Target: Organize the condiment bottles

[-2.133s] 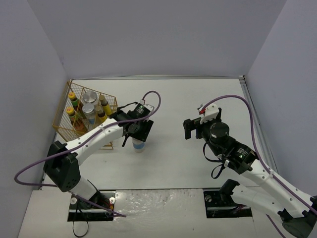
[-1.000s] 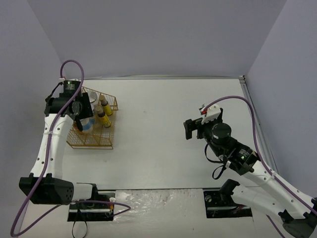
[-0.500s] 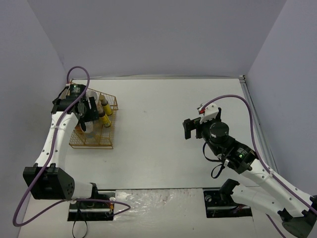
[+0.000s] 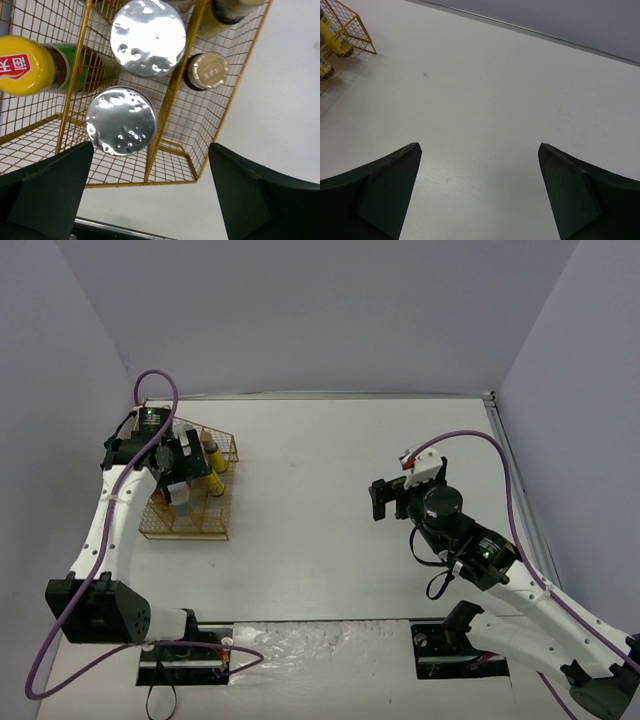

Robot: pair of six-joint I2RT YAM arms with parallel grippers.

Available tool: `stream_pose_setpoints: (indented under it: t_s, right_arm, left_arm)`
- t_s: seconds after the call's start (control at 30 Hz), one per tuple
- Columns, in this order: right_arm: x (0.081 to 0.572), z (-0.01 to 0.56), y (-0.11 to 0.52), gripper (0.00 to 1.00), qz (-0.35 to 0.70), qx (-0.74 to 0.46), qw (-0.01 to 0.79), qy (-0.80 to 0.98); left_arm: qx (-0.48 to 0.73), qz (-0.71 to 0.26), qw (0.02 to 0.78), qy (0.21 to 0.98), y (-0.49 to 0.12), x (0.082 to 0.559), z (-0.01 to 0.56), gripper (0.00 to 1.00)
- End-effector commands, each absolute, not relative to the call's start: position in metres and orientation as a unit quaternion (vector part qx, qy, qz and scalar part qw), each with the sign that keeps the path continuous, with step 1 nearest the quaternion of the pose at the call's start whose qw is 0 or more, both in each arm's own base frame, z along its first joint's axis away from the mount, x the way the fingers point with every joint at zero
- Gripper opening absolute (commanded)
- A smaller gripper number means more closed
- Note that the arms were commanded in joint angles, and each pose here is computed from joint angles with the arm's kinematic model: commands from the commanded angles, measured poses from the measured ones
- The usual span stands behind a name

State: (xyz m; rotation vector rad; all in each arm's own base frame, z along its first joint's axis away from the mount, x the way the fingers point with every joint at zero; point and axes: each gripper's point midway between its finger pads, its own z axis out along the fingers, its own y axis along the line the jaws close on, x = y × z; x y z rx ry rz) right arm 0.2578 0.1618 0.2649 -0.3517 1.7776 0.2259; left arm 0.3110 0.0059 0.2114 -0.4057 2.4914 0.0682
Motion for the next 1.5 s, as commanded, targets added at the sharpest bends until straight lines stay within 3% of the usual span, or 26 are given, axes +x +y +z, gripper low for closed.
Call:
stream_pose_setpoints:
  t_s: [0.0,0.3,0.6,1.03,1.47]
  right_arm:
    - [0.261,0.293,0.160,1.00,0.117,-0.121,0.644,0.746]
    - [0.250,0.332,0.132,1.00,0.120,-0.063,0.687,0.714]
    - [0.234,0.356,0.092,1.00,0.094,-0.019,0.723,0.684]
    - [0.228,0.351,0.065,1.00,0.065,0.031,0.725,0.685]
    - [0.229,0.350,0.066,1.00,0.064,0.031,0.724,0.686]
  left_arm:
    - [-0.145,-0.054,0.411,0.898,-0.015,0.304,0.292,0.97]
    - [-0.089,-0.064,0.539,0.835,-0.014,0.243,0.342,0.97]
    - [-0.088,-0.016,0.591,0.802,0.006,0.188,0.304,0.97]
    - [-0.073,-0.037,0.639,0.765,-0.001,0.177,0.273,0.97]
    - [-0.077,-0.033,0.662,0.745,0.002,0.173,0.279,0.97]
